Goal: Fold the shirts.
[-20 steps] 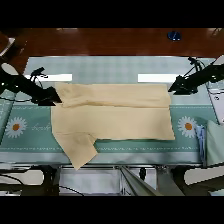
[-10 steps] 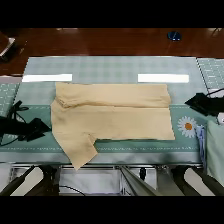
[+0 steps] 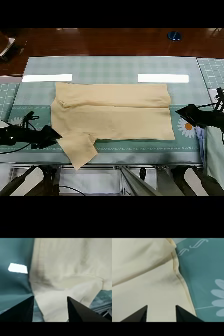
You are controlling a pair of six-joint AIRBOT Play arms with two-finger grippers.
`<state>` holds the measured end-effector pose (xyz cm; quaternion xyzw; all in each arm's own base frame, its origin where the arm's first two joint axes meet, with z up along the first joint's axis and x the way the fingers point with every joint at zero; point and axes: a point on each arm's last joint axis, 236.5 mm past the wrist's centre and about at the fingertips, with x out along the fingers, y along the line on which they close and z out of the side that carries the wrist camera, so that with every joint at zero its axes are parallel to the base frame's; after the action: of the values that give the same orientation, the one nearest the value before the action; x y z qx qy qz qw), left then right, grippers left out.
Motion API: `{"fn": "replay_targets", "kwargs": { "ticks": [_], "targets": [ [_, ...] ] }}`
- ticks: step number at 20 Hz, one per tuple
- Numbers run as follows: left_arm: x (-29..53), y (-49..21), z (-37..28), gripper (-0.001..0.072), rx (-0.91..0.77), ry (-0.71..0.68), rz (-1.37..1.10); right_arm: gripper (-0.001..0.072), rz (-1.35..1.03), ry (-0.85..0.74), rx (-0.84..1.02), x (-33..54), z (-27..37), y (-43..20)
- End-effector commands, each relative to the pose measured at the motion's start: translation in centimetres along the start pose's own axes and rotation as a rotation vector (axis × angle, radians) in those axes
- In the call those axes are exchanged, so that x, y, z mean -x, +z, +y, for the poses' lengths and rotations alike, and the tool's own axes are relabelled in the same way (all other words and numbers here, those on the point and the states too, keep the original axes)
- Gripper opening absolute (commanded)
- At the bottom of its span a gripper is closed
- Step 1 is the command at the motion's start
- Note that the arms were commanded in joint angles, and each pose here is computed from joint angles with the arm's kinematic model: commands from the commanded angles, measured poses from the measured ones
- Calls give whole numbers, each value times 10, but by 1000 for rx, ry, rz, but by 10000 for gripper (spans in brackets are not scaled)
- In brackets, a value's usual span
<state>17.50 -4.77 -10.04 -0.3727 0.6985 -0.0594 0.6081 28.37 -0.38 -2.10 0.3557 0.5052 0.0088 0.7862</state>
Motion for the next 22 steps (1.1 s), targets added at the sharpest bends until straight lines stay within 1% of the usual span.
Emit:
{"fn": "replay_targets", "kwargs": {
  "ticks": [1, 2, 3, 4, 6, 7, 9, 10, 16, 21, 22],
  "targets": [
    [-28, 3, -2, 505, -39, 27, -17, 408, -16, -8, -53, 0, -4, 2],
    [-34, -3, -2, 456, -57, 41, 9, 408, -37, -39, -70, 3, -14, 7],
    [-38, -7, 0, 175, -71, 57, 34, 408, -57, -100, -96, 9, -35, 12],
    [-38, -8, 0, 25, -74, 57, 42, 408, -60, -166, -130, 17, -59, 11],
    [-35, -8, -3, 17, -96, 53, 45, 408, 41, -276, -217, 30, -100, -16],
    [-34, -5, -4, 17, -99, 52, 40, 408, 120, -298, -275, 27, -106, -38],
    [-32, -4, -7, 17, -102, 48, 38, 408, 283, -249, -298, 13, -93, -80],
    [-32, -4, -7, 17, -102, 48, 38, 408, 328, -216, -279, 7, -84, -92],
    [-32, -4, -7, 17, -102, 48, 37, 408, 426, -167, -250, -18, -69, -106],
    [-32, -2, -6, 17, -102, 50, 30, 407, 409, -124, -264, -51, -61, -97],
    [-33, -2, -7, 17, -101, 47, 29, 381, 401, -101, -257, -57, -56, -94]
  ]
}}
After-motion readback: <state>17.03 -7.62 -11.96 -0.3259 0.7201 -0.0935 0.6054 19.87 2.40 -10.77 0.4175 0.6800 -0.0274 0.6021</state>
